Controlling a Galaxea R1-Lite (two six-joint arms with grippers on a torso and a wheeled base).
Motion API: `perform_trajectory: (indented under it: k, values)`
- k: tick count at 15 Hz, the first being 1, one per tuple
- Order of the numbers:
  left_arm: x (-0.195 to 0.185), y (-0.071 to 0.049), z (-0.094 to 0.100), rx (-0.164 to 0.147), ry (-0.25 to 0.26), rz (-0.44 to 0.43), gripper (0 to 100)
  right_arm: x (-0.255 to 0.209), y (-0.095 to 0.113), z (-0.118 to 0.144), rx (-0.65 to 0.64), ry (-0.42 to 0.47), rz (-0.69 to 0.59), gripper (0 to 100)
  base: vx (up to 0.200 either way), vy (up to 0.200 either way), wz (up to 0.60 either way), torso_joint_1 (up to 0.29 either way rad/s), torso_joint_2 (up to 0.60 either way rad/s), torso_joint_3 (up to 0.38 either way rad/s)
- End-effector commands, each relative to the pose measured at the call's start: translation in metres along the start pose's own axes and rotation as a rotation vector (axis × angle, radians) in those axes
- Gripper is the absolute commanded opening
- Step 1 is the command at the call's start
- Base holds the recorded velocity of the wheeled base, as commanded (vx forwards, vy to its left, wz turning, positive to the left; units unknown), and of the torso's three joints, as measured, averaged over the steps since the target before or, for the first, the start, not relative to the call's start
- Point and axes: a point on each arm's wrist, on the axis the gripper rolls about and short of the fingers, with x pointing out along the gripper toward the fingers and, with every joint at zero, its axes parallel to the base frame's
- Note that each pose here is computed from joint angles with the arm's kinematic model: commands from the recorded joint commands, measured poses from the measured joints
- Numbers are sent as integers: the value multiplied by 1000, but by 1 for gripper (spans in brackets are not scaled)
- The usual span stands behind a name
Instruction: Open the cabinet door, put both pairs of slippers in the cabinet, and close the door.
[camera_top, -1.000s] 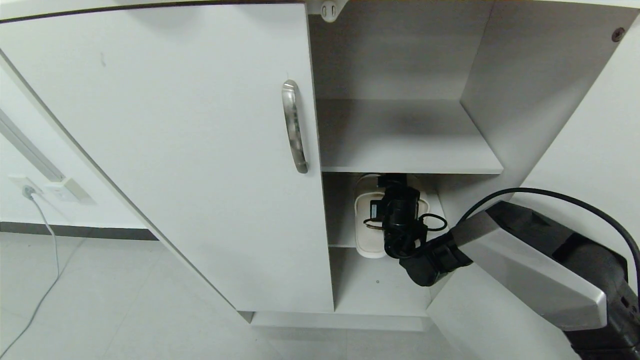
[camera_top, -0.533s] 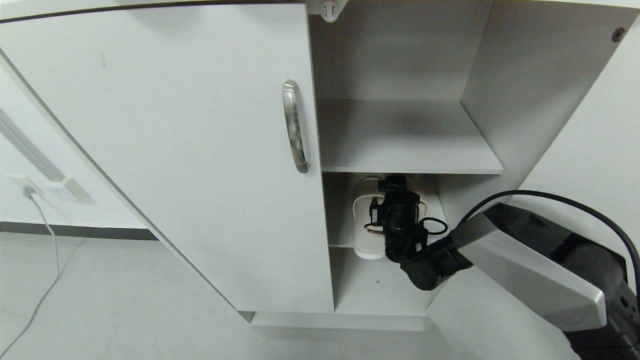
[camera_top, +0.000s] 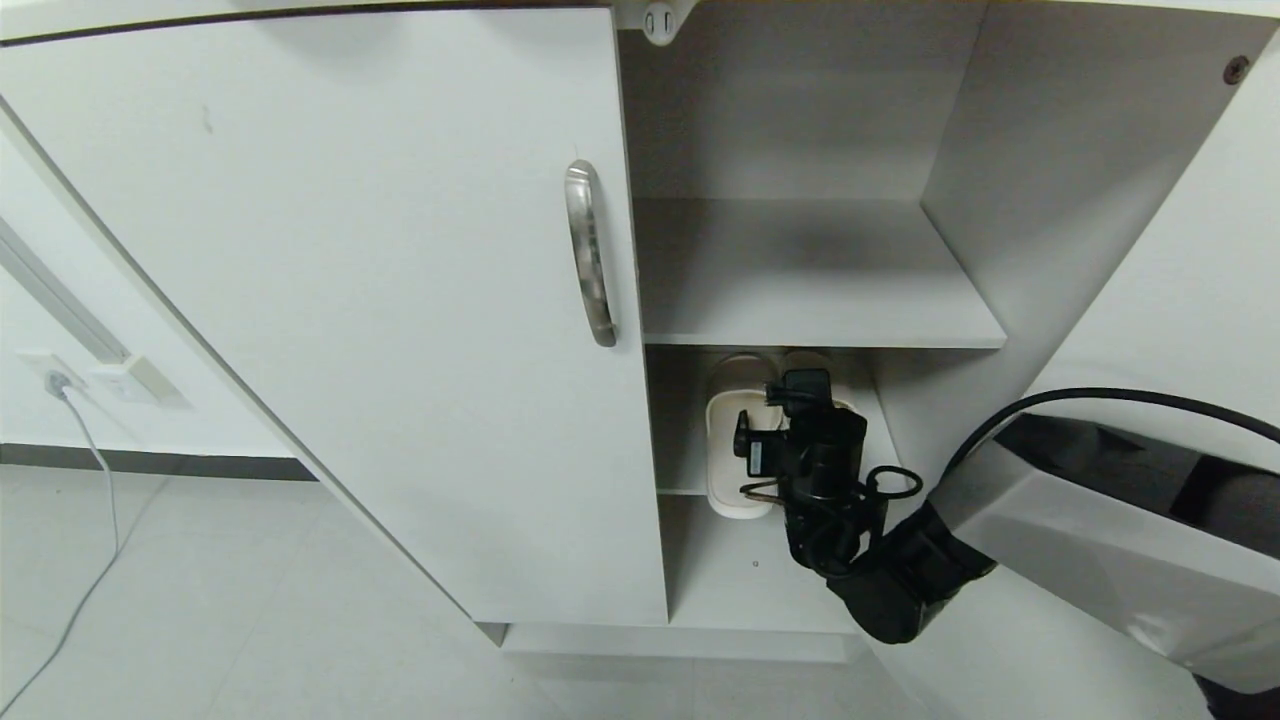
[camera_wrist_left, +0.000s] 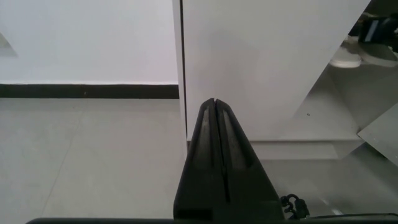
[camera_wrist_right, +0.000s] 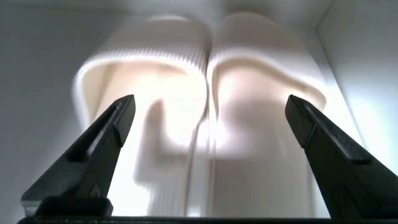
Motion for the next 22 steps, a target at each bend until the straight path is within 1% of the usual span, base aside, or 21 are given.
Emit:
perform_trajectory:
  k: [1,2,3,5,8,14,22]
  values:
    - [0,0,0,-1,1,0,0,-41,-5,12,-1,3,53,100,0,0,0,0,0,0]
    - [0,0,0,-1,1,0,0,-49,-8,11,-2,8,61,100,0,0,0,0,0,0]
    - [0,0,0,-1,1,0,0,-73,-13,5,-14,21,95,100,0,0,0,0,0,0]
    - [0,0,0,-1,1,0,0,-88,-17,2,-16,19,116,100,0,0,0,0,0,0]
    - [0,0,0,1,1,-1,0,-91,-14,-1,-21,25,127,100,0,0,0,0,0,0]
    - [0,0,0,-1,1,-1,0,-92,-12,-2,-24,28,133,100,-200,0,0,4,2,2]
    - [0,0,0,2,1,-1,0,-92,-14,-3,-26,30,132,100,0,0,0,0,0,0]
